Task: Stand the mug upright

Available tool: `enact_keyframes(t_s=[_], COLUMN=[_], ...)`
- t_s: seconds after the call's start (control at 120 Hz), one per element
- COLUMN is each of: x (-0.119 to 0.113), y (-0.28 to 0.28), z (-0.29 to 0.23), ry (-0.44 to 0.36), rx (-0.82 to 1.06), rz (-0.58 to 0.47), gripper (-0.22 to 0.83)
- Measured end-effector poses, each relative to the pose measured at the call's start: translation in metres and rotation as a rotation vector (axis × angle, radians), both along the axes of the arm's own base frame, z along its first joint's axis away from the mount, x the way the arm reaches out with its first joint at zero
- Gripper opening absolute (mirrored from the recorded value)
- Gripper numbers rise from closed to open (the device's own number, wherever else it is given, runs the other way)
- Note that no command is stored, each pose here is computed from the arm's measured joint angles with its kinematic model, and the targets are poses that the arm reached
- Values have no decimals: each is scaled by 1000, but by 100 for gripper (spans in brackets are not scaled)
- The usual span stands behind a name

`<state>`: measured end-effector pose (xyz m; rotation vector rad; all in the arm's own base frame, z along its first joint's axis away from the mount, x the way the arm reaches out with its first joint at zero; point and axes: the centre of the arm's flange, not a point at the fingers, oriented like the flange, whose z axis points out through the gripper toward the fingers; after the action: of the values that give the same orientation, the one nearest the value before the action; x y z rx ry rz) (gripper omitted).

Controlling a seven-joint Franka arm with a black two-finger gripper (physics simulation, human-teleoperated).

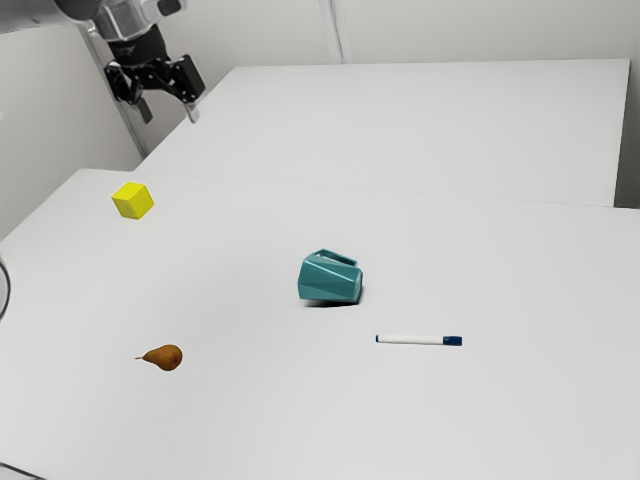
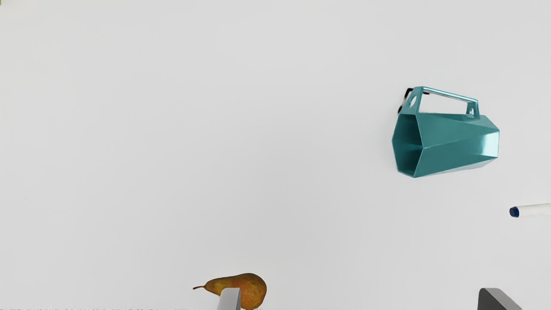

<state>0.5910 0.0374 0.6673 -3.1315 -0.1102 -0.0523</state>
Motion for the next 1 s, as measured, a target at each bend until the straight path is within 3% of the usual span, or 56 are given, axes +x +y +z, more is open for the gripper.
enact_keyframes(t_s=[0.2, 0.308, 0.408, 0.6, 0.858, 1.0], x=[-2, 5, 6, 13, 25, 14], y=[-10, 2, 1, -5, 3, 2], z=[-16, -109, -198, -297, -352, -372], ry=[24, 108, 129, 38, -73, -89], rx=[-55, -281, -544, -876, -967, -1000], rz=[-26, 33, 109, 252, 280, 280], gripper=[62, 62, 62, 61, 61, 61])
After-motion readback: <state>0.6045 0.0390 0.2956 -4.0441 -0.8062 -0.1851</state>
